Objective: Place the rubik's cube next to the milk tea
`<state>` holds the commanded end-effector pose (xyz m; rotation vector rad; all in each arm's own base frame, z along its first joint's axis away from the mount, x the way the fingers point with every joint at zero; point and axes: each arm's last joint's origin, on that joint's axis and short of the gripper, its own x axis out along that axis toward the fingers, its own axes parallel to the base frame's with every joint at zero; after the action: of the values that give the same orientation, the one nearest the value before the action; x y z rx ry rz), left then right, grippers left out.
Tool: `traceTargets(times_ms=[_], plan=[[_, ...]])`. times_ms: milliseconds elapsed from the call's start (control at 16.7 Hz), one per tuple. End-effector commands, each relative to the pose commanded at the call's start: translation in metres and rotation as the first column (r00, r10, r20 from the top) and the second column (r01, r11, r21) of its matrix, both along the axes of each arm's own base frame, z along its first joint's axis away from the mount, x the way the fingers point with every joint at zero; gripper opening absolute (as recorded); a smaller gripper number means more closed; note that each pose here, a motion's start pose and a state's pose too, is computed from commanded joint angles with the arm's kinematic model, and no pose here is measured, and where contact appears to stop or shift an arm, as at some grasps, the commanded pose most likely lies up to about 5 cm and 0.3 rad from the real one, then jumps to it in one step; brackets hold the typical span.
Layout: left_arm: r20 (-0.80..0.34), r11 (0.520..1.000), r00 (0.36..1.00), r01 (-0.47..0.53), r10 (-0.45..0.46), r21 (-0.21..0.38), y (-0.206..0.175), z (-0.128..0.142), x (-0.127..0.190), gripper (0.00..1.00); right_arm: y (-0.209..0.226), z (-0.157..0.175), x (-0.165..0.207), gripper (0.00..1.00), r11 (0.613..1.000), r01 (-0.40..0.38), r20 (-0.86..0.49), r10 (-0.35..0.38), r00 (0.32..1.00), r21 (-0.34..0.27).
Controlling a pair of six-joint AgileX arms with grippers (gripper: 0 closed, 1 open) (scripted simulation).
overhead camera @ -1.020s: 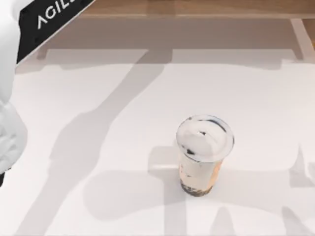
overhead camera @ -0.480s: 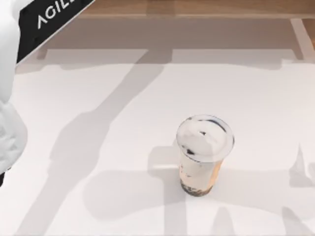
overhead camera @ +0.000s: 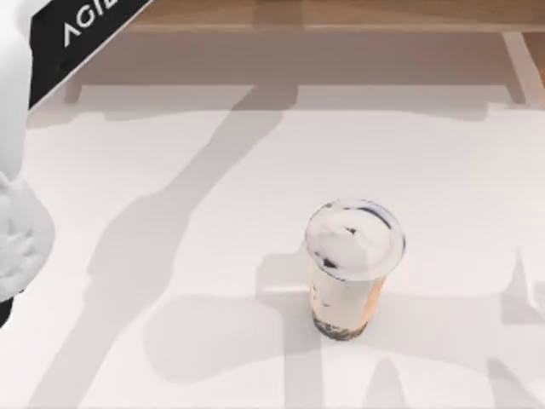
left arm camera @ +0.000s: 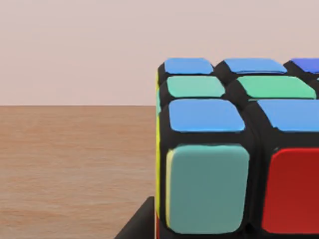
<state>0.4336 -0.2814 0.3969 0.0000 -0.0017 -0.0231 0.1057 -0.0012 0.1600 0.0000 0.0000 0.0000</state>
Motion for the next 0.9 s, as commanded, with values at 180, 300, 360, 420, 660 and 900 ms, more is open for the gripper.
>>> traceTargets(times_ms=[180,300,360,420,660,900], plan=[[0.002,1.0,1.0,-0.001,0.001,0.0,0.001,0.001,-0.001,0.0,0.0,0.0,0.0,1.0,1.0,0.0,0.0,0.0,1.0,0.0],[0.003,1.0,1.0,0.009,-0.009,0.001,0.003,0.006,-0.003,0.0,0.0,0.0,0.0,1.0,1.0,0.0,0.0,0.0,1.0,0.0],[-0.001,1.0,1.0,0.026,-0.026,0.003,0.006,0.012,-0.008,0.0,0.0,0.0,0.0,1.0,1.0,0.0,0.0,0.0,1.0,0.0],[-0.009,0.999,0.999,0.051,-0.05,0.007,0.009,0.02,-0.016,0.0,0.0,0.0,0.0,1.0,1.0,0.0,0.0,0.0,1.0,0.0],[-0.074,0.98,0.978,0.197,-0.196,0.012,0.034,0.062,-0.069,0.0,0.0,0.0,0.0,1.0,1.0,0.0,0.0,0.0,1.0,0.0],[-0.312,0.943,0.895,0.333,-0.318,-0.003,0.053,0.046,-0.112,0.0,0.0,0.0,0.0,1.0,1.0,0.0,0.0,0.0,1.0,0.0]])
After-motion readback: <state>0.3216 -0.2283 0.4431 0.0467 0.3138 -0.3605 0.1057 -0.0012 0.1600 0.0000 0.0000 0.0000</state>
